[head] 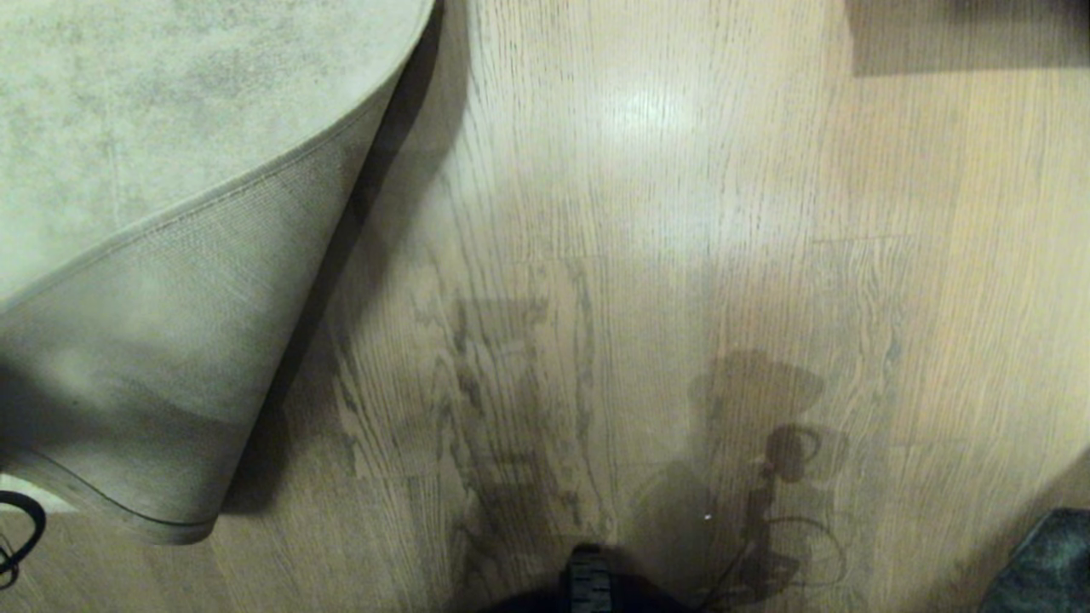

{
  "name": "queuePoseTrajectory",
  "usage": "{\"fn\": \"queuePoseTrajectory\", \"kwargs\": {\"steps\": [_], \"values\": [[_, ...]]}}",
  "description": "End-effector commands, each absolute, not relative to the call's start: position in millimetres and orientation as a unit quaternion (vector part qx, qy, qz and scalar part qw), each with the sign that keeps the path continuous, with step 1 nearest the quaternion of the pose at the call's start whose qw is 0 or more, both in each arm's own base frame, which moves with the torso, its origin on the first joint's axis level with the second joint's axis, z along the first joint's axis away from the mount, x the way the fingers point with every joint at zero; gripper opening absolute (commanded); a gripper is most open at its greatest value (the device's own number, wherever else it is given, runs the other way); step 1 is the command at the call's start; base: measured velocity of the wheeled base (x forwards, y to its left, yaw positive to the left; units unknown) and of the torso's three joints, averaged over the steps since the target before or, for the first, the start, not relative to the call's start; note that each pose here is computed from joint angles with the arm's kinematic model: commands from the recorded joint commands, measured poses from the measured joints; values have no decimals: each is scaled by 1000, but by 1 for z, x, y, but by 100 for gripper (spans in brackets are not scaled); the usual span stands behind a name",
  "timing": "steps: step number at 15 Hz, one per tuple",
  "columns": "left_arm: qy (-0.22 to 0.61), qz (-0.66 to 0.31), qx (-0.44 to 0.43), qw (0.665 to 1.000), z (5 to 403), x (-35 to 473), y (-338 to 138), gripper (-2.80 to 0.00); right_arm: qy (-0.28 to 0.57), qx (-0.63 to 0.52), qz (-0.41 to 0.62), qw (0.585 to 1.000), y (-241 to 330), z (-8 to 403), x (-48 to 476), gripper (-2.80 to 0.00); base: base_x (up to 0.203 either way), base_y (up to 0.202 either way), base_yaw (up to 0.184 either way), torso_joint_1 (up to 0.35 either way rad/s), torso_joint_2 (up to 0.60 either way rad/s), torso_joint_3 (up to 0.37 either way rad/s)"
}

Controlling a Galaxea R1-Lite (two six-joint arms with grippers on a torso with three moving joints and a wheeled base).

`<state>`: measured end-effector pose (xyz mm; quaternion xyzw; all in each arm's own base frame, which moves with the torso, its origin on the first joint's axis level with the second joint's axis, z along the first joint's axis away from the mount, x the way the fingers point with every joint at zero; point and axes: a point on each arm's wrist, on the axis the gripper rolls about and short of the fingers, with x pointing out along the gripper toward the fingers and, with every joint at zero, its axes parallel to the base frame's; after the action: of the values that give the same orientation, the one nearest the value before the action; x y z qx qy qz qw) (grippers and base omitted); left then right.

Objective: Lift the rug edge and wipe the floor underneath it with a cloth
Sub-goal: Lift up the carpet, then wipe the floor under the carpet with a rag

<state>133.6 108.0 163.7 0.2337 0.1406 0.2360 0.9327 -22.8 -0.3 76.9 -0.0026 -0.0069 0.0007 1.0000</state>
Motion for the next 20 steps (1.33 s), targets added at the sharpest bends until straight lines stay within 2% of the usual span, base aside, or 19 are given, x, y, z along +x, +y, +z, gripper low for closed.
{"fn": "queuePoseTrajectory", "kwargs": {"steps": [1, 11, 20], "values": [[144, 234, 234, 933, 161, 133, 107, -280, -6, -3, 1, 1000, 0, 77, -23, -280, 0, 0, 0, 0, 0, 0], [148, 234, 232, 933, 160, 131, 106, -280, -6, -3, 1, 1000, 0, 77, -23, -280, -7, -4, 0, 1, 0, 0], [150, 233, 230, 933, 158, 131, 106, -280, -6, -3, 1, 1000, 0, 77, -23, -280, -183, -174, 0, 3, 1, 3]]}}
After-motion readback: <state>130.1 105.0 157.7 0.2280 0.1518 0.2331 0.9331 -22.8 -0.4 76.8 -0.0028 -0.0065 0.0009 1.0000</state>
